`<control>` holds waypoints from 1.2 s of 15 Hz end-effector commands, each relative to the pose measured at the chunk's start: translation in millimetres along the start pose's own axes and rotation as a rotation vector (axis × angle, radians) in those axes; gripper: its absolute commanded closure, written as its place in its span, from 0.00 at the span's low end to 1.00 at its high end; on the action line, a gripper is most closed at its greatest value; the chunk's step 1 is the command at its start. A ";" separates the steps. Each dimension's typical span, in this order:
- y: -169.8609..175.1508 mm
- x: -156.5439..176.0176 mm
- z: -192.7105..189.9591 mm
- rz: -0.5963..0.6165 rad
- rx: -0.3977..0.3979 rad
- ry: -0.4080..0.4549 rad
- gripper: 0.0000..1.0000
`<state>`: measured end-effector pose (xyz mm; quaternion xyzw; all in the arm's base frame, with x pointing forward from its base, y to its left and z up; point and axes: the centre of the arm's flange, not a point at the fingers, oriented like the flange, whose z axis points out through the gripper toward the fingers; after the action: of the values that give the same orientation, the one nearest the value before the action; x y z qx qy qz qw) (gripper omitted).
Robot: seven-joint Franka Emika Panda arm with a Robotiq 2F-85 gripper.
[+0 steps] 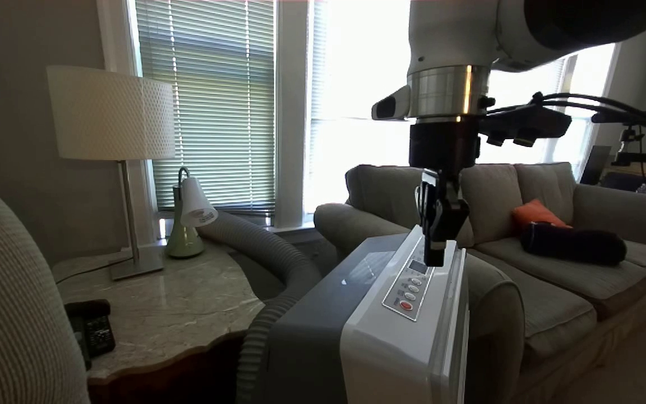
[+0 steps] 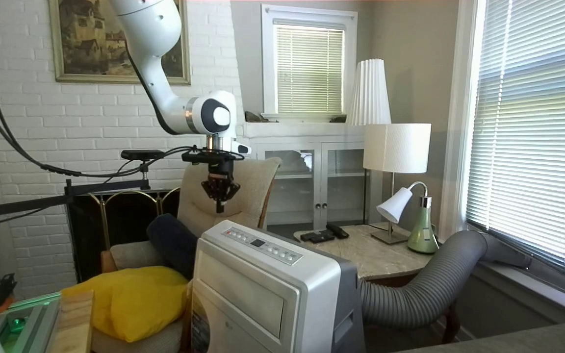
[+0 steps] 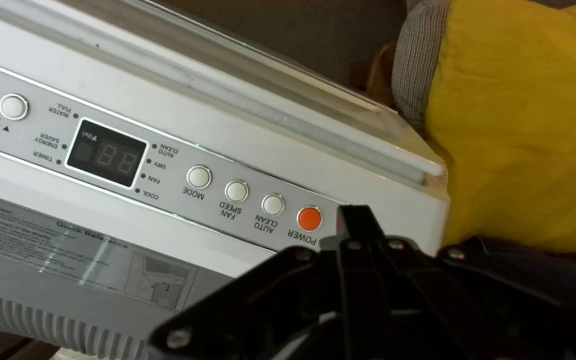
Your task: Turn on the air conditioner.
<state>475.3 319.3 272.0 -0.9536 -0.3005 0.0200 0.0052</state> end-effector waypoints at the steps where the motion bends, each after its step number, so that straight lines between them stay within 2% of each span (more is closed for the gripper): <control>1: -3.3 14.8 11.4 0.023 -0.016 0.000 1.00; 18: -3.6 24.7 49.8 0.144 -0.029 -0.084 1.00</control>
<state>483.5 331.3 225.7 -0.9673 -0.2488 0.0482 -0.0065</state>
